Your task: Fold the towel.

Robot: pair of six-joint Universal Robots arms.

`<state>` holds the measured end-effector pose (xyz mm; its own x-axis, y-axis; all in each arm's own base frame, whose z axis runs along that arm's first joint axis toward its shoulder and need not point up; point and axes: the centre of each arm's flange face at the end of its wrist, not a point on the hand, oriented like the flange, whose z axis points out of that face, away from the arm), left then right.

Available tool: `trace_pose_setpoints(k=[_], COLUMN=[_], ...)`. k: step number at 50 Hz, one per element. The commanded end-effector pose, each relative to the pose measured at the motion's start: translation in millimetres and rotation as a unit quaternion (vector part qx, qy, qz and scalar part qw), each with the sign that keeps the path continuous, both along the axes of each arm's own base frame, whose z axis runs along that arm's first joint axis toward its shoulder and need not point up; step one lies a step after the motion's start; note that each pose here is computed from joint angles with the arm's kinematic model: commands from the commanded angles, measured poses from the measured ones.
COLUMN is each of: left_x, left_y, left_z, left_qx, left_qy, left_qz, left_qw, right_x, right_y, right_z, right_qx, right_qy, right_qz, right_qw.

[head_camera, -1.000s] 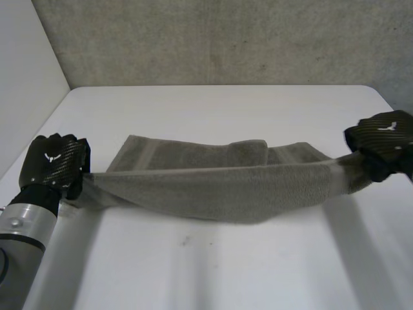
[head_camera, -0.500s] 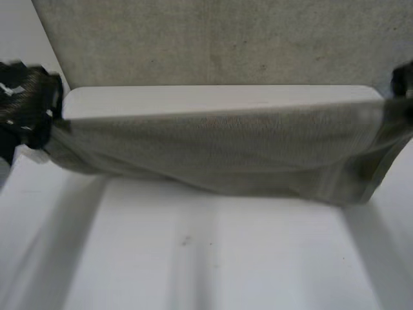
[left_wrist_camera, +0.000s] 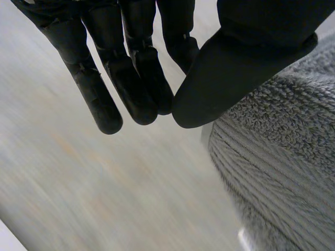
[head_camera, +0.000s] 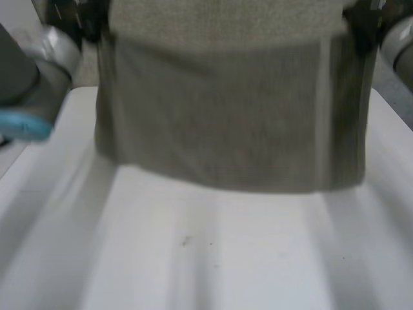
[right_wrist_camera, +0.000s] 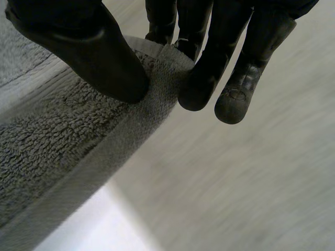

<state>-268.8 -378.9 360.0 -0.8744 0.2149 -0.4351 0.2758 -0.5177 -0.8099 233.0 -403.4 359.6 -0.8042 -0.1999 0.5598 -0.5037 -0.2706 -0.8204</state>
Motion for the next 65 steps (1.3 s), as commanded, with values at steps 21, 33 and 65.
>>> trace_pose_setpoints(k=[21,33,65], left_x=[41.4,46.9,66.8], left_y=[-5.4,35.8,132.2], left_z=[-164.7,-244.8,-173.0], left_qx=[0.232,0.323,0.308], left_qy=[0.081,-0.028,-0.098], left_qz=[0.041,0.043,-0.013], left_qw=[0.969,0.945,0.946], right_x=[12.9,6.3,-41.5], right_y=[26.4,62.2,118.9], right_z=[-130.6,-196.7,-126.1], right_qx=[0.191,0.282,0.279], right_qy=[0.062,0.111,0.192], right_qz=[0.070,0.054,0.050], right_qw=[0.977,0.951,0.940])
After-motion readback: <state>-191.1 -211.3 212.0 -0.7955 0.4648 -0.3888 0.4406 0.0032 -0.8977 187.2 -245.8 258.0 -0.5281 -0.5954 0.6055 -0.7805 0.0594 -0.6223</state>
